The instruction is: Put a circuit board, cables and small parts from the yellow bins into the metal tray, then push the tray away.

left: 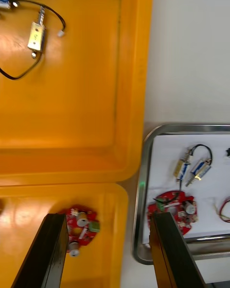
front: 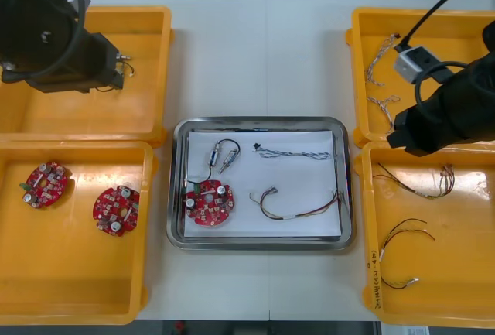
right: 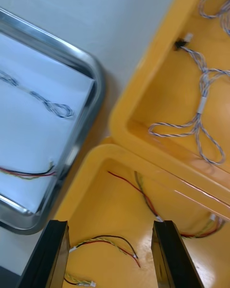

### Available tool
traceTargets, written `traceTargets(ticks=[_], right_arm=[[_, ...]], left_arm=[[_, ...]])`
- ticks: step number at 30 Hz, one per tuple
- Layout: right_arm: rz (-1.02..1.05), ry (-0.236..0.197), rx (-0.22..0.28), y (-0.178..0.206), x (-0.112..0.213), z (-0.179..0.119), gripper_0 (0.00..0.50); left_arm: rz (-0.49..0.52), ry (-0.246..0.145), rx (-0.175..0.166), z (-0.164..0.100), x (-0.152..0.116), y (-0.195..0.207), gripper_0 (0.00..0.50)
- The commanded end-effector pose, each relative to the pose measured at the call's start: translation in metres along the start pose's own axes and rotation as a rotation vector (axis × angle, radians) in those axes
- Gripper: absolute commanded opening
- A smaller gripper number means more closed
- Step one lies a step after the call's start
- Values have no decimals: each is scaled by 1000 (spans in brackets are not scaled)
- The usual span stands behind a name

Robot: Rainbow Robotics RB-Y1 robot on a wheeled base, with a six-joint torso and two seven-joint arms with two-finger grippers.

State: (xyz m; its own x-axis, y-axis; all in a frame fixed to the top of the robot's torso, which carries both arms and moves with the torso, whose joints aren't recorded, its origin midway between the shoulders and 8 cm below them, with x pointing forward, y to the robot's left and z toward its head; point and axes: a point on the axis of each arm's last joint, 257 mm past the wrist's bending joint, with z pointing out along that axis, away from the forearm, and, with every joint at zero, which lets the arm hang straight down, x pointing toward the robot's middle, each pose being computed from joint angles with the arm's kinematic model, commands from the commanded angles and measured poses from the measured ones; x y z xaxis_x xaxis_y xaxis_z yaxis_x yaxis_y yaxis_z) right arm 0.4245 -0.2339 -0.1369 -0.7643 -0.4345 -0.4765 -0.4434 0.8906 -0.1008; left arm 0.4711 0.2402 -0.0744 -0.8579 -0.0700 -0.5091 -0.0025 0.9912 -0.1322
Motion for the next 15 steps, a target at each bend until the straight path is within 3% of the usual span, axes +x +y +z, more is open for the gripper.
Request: traceTargets(ticks=[1, 9, 15], right_arm=[[-134, 3, -15, 29, -14, -10, 500], [-301, 37, -65, 71, -14, -4, 500], [-413, 26, -69, 91, -12, -5, 500]], left_arm=[[42, -49, -54, -24, -14, 44, 500], [35, -48, -105, -33, -2, 92, 500], [10, -43, -121, -37, 18, 118, 500]])
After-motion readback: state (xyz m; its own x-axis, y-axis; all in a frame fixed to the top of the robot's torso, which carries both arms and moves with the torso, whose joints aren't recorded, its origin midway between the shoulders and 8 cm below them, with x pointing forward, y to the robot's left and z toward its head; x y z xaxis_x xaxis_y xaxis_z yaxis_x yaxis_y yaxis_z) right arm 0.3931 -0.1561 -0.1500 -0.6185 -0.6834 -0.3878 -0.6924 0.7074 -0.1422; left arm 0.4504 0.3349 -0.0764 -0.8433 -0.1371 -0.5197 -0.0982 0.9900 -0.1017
